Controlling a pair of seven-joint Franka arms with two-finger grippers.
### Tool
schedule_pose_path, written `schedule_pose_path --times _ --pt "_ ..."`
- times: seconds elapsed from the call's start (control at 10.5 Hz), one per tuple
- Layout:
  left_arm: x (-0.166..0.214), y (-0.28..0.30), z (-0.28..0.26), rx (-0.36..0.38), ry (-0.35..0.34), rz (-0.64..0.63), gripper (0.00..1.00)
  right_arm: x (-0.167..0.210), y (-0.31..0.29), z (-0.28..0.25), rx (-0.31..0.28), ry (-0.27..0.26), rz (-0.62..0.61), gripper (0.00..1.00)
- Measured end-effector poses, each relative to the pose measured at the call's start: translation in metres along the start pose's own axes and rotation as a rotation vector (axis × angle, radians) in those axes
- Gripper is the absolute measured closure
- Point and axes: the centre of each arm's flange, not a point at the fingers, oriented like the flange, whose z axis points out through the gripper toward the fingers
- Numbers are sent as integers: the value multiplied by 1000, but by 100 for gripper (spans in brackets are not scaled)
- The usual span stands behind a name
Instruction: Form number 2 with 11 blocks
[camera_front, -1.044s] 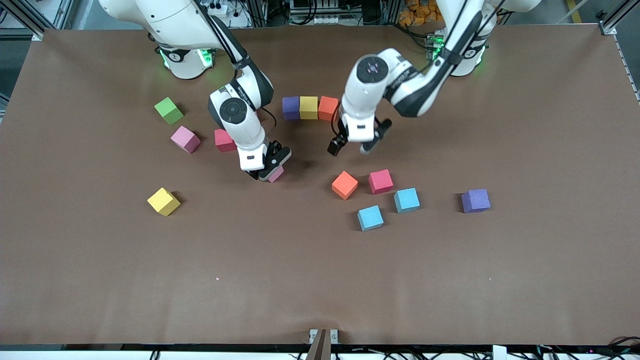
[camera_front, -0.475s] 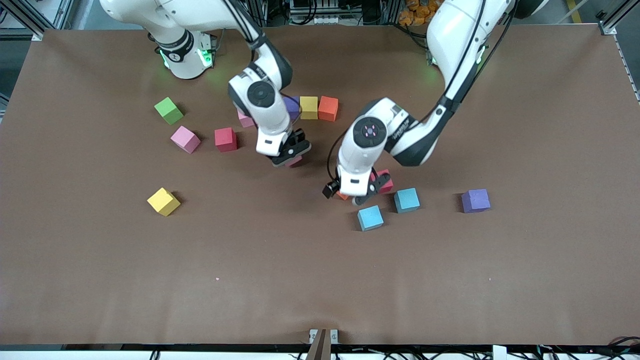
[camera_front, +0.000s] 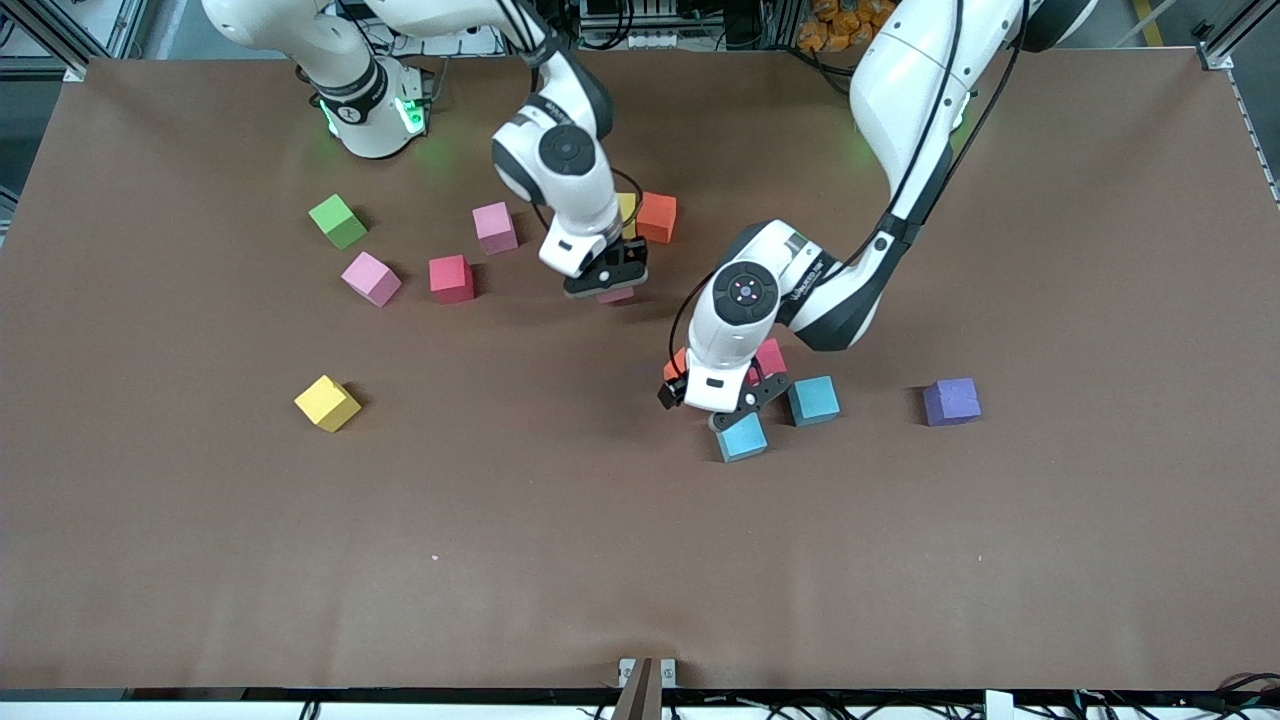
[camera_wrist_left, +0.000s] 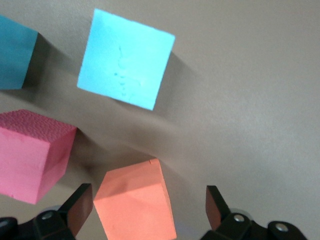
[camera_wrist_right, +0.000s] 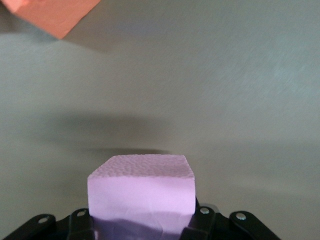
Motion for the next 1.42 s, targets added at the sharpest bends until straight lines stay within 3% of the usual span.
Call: schedule_pose_path --times 0.28,0.85,1.42 --pt "-5 3 1 -1 -13 -44 0 -20 -24 2 25 19 53 41" --pt "-12 -2 11 43 -21 -288 0 -36 -42 40 33 22 148 41" --pt "-30 -8 32 87 -26 -301 0 -42 -52 44 21 27 154 41"
